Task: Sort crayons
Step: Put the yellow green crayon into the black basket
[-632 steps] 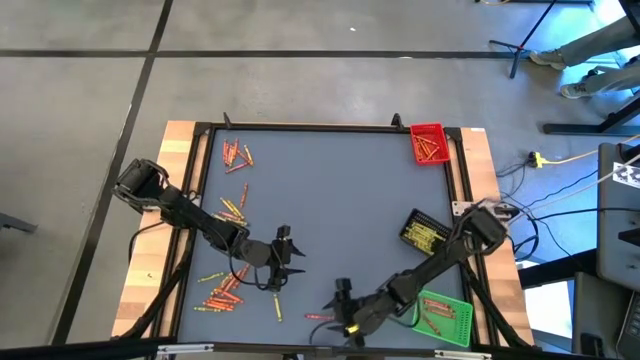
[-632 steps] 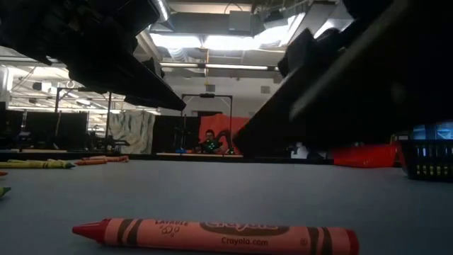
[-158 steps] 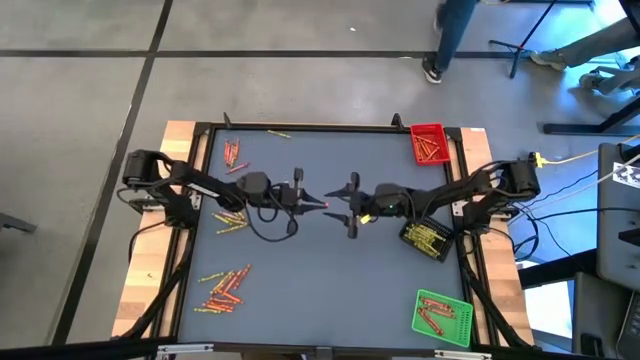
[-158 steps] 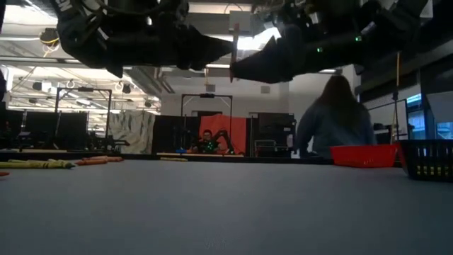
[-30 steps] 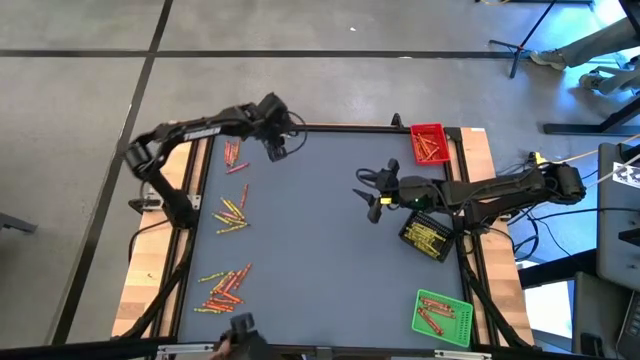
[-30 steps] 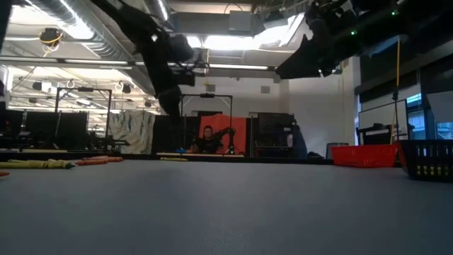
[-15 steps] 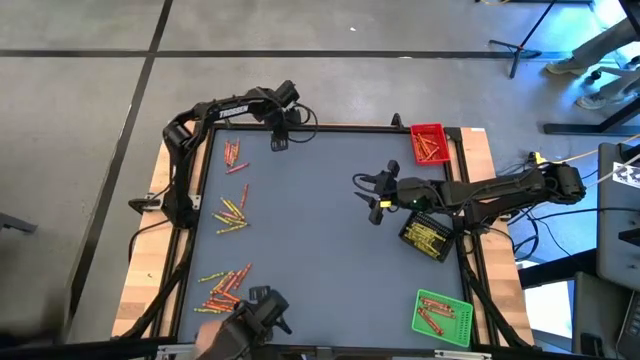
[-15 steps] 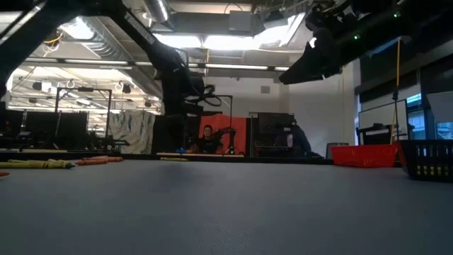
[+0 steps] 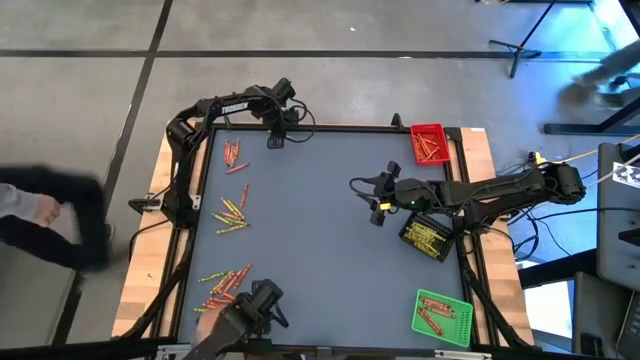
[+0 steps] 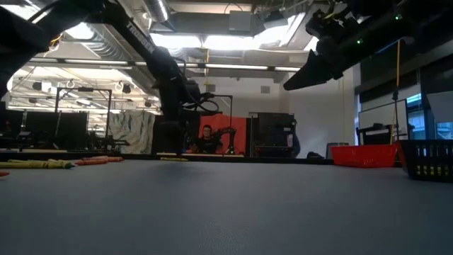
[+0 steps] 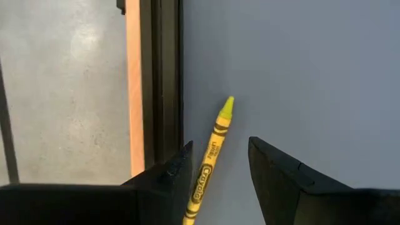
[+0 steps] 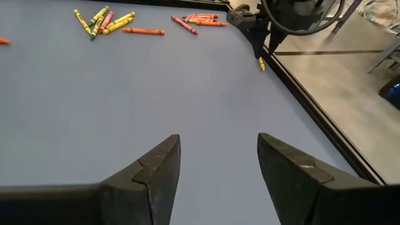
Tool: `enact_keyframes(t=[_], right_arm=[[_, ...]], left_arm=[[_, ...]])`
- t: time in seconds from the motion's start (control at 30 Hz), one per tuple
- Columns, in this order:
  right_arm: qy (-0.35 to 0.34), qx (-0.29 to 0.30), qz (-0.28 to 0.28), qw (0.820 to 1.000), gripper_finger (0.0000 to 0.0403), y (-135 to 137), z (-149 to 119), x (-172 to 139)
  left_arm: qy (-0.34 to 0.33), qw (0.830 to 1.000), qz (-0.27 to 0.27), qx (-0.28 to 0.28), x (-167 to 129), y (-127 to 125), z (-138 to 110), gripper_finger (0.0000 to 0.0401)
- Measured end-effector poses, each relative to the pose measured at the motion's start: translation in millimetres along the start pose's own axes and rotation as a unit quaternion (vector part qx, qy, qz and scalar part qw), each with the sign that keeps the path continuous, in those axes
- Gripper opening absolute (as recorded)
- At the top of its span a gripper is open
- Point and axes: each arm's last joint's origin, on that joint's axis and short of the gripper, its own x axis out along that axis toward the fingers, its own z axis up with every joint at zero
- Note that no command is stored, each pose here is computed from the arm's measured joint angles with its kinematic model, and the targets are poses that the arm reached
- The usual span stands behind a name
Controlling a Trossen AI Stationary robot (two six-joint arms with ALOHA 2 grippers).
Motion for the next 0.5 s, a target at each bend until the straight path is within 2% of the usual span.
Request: enact_keyframes(t=[0.5], right_arm=[[0.0, 0.0, -0.003, 1.0, 0.0211, -0.2, 0.1, 0.0]], left_arm=[[-0.019, 1.0, -0.018, 0.0, 7.7, 1.1, -7.1, 0.014]])
